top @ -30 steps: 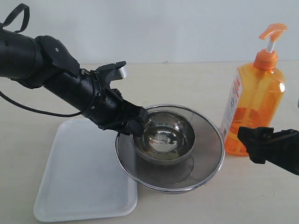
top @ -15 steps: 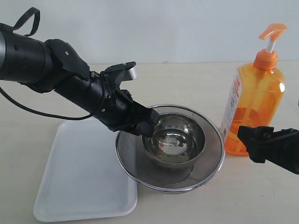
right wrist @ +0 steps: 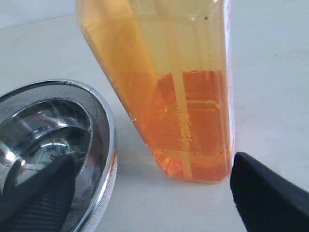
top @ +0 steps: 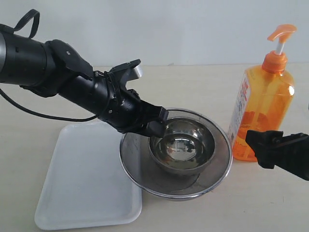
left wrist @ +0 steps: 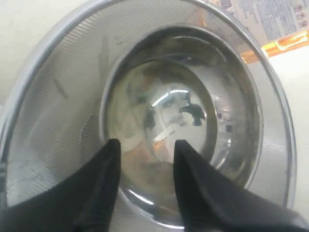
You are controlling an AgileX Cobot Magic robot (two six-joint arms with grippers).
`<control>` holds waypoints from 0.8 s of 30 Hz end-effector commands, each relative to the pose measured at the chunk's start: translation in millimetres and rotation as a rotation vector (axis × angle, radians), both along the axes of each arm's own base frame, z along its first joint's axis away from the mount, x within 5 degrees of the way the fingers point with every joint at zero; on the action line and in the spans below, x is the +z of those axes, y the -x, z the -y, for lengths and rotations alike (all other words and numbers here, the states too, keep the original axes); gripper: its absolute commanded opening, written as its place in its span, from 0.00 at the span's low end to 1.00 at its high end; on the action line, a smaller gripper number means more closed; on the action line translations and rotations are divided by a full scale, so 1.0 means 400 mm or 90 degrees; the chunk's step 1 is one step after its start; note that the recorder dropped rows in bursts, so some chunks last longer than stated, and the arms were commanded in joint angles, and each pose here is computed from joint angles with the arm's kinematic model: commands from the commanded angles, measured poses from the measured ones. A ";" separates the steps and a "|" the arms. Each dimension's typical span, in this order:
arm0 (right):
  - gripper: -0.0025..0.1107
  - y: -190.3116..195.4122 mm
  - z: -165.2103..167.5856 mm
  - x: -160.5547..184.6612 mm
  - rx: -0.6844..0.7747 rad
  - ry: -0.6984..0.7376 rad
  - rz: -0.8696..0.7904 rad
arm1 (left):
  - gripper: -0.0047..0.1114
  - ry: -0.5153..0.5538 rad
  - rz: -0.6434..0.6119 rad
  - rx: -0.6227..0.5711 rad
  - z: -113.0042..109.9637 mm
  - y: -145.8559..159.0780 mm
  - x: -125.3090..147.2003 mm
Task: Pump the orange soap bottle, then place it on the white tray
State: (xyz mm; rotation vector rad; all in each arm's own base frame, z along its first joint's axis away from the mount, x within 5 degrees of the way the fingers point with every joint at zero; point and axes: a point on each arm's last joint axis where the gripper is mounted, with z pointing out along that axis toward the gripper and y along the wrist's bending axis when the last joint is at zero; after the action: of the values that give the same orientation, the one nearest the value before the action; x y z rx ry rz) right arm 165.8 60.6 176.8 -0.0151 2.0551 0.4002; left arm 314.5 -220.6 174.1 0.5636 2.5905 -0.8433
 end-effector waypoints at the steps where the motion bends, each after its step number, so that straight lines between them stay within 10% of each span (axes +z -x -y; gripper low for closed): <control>1: 0.71 0.002 0.002 0.000 -0.001 -0.001 0.006 | 0.34 0.030 0.017 -0.001 0.013 -0.005 0.015; 24: 0.71 0.002 0.002 0.000 -0.002 -0.002 0.006 | 0.34 -0.082 -0.070 -0.114 0.027 0.020 -0.028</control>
State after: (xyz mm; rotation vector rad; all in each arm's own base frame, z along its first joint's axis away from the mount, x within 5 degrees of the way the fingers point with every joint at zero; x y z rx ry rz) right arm 165.9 60.6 177.0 -0.0134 2.0535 0.4015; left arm 306.6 -223.9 168.1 0.8461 2.7393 -0.7741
